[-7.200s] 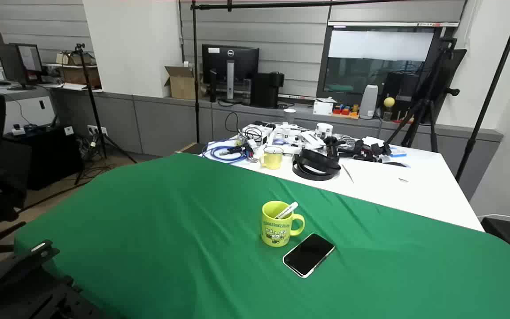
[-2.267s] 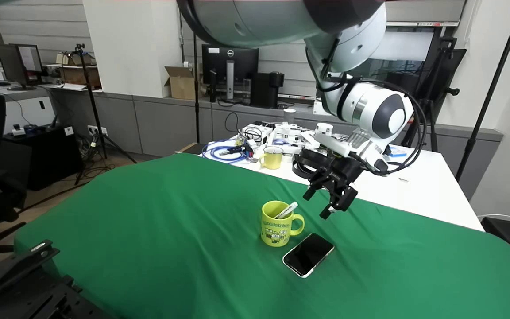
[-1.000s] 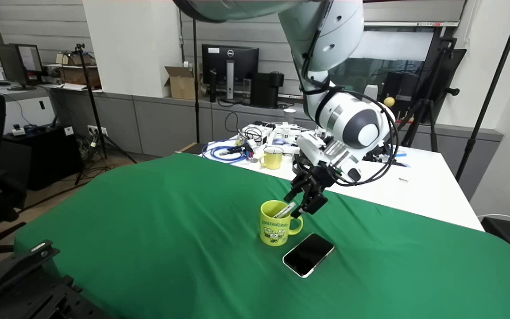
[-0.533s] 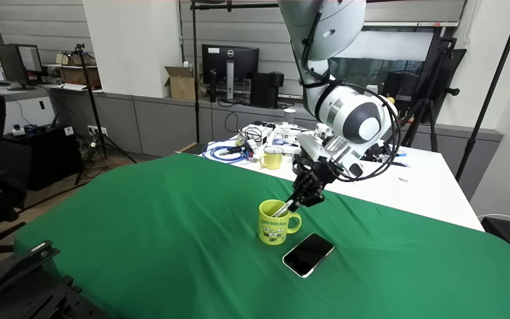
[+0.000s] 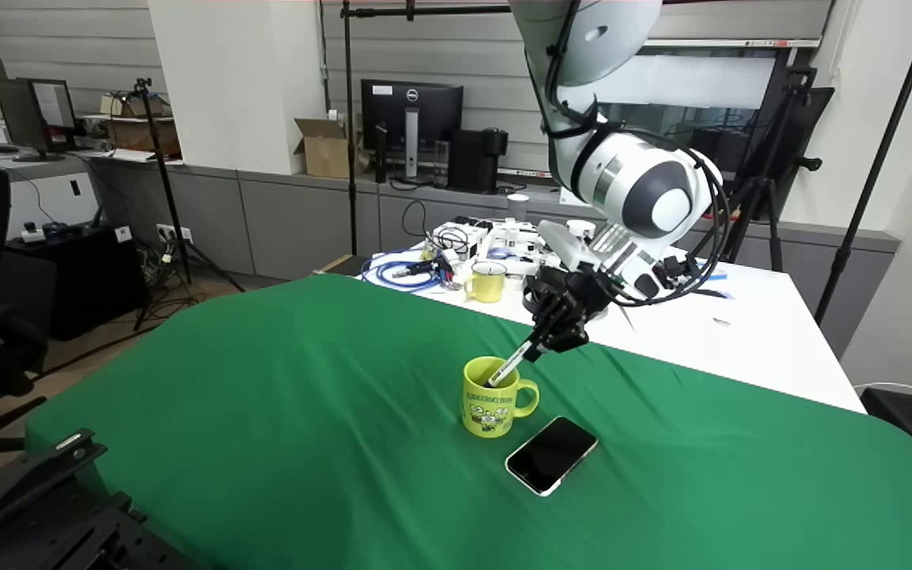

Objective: Remove the blue marker from the yellow mug

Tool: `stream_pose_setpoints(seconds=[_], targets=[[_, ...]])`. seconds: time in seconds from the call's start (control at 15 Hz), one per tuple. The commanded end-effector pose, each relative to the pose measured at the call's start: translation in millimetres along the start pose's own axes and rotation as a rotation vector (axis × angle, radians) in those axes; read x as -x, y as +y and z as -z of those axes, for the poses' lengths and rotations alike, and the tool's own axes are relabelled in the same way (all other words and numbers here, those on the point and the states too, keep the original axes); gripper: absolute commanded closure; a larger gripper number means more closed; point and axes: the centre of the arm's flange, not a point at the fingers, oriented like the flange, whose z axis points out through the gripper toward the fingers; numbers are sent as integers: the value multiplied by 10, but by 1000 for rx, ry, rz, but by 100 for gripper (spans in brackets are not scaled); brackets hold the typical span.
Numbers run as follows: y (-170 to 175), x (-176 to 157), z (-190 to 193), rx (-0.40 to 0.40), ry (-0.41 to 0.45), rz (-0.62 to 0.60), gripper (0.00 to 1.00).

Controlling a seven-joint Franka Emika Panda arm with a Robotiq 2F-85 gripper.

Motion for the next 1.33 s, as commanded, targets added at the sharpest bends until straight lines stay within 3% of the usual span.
stream_pose_setpoints(seconds=[0.0, 0.33, 0.53, 0.8, 1.27], targets=[[-157, 217, 520, -33, 6, -1, 96], [-332, 436, 1030, -83, 8, 69, 96], [-460, 446, 1067, -126, -19, 103, 96], [-661, 334, 698, -133, -148, 126, 96], [-906, 38, -478, -63, -284, 98, 96]])
